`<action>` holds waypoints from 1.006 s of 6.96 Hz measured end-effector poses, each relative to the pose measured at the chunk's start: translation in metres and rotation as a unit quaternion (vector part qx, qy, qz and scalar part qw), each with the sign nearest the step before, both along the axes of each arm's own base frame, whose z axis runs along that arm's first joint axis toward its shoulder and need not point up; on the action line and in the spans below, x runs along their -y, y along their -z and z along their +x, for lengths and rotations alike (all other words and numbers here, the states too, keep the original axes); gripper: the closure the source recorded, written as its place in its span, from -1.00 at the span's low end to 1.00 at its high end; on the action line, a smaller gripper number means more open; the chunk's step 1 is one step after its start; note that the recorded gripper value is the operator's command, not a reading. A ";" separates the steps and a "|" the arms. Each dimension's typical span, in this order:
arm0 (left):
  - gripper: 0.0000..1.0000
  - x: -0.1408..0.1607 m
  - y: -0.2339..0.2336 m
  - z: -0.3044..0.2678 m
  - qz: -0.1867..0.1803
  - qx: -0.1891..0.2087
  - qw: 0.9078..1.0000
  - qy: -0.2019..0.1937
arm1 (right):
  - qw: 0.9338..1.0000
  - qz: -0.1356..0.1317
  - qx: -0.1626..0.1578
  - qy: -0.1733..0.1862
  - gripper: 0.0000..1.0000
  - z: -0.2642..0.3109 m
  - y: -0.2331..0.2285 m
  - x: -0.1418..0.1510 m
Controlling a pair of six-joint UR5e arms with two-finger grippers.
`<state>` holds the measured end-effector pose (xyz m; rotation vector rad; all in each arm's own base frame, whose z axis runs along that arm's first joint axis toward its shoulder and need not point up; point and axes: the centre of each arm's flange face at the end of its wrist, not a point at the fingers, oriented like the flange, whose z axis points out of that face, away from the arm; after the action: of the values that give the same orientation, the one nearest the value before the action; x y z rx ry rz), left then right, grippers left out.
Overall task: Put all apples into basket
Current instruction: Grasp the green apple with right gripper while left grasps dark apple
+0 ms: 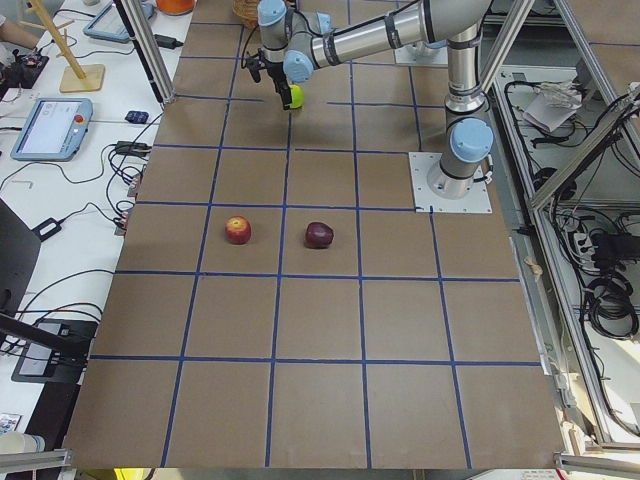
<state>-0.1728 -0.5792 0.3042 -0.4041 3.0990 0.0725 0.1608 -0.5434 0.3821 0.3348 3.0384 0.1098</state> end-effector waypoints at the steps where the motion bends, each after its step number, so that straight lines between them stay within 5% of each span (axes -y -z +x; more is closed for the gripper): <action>1: -0.87 -0.002 -0.003 0.066 0.012 0.030 0.995 0.089 | 1.000 -0.005 0.000 0.003 -1.00 0.049 0.025 0.001; 4: -0.87 -0.034 0.009 0.252 0.048 0.046 0.965 0.254 | 1.000 -0.007 0.001 0.018 -1.00 0.151 0.107 0.003; 7: -1.00 -0.100 0.052 0.397 0.055 -0.012 0.950 0.307 | 1.000 0.016 0.022 0.017 -1.00 0.178 0.136 -0.001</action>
<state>0.2240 -0.4787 0.2521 0.5698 3.0601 0.2379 0.3386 -0.5427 0.2461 0.3797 2.9896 0.1609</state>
